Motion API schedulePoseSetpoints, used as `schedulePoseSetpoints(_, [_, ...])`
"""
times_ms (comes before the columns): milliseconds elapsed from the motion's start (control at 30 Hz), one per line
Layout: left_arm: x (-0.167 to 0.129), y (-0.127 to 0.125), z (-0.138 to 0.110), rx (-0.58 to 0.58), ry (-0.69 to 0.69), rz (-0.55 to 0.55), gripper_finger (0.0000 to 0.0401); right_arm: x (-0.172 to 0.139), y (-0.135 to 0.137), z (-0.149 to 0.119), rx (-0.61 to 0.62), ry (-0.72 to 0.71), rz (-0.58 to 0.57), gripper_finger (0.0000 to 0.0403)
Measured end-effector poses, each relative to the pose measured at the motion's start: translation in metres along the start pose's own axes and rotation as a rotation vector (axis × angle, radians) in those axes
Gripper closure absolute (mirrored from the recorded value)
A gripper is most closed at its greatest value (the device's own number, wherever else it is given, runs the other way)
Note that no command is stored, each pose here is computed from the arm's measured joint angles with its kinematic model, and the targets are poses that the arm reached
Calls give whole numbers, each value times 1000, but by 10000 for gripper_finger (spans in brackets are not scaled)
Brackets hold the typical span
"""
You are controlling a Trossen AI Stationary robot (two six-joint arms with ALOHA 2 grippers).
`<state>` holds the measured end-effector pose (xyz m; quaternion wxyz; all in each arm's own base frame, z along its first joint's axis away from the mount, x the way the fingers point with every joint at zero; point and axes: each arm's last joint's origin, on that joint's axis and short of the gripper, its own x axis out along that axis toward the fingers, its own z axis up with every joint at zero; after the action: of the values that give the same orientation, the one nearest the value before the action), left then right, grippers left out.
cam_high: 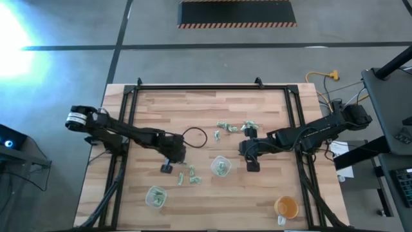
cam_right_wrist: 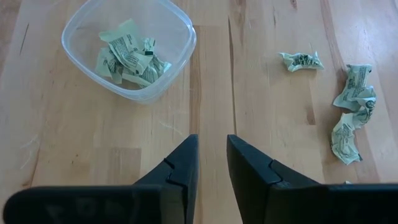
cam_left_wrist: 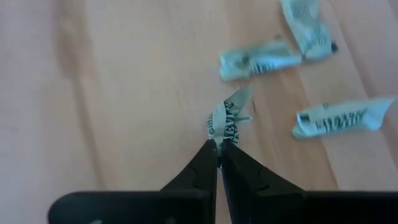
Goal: Pick and place items into bin
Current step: Put the light green packet into the bottom transparent bin
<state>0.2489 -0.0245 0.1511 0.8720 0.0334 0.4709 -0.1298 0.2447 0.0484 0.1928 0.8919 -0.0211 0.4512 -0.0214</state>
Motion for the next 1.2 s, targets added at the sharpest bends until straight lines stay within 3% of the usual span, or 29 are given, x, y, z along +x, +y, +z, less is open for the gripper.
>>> schedulePoseSetpoints(167, [-19,-1,7,15,-81,57,401,0,0,-1,0,2,0,336])
schedulePoseSetpoints(500, [-49,-23,11,90,-183,29,401,1,0,-2,16,6,-1,337])
schedulePoseSetpoints(1200, [-81,-73,-13,-29,-75,-132,401,1,0,-2,25,5,-1,344])
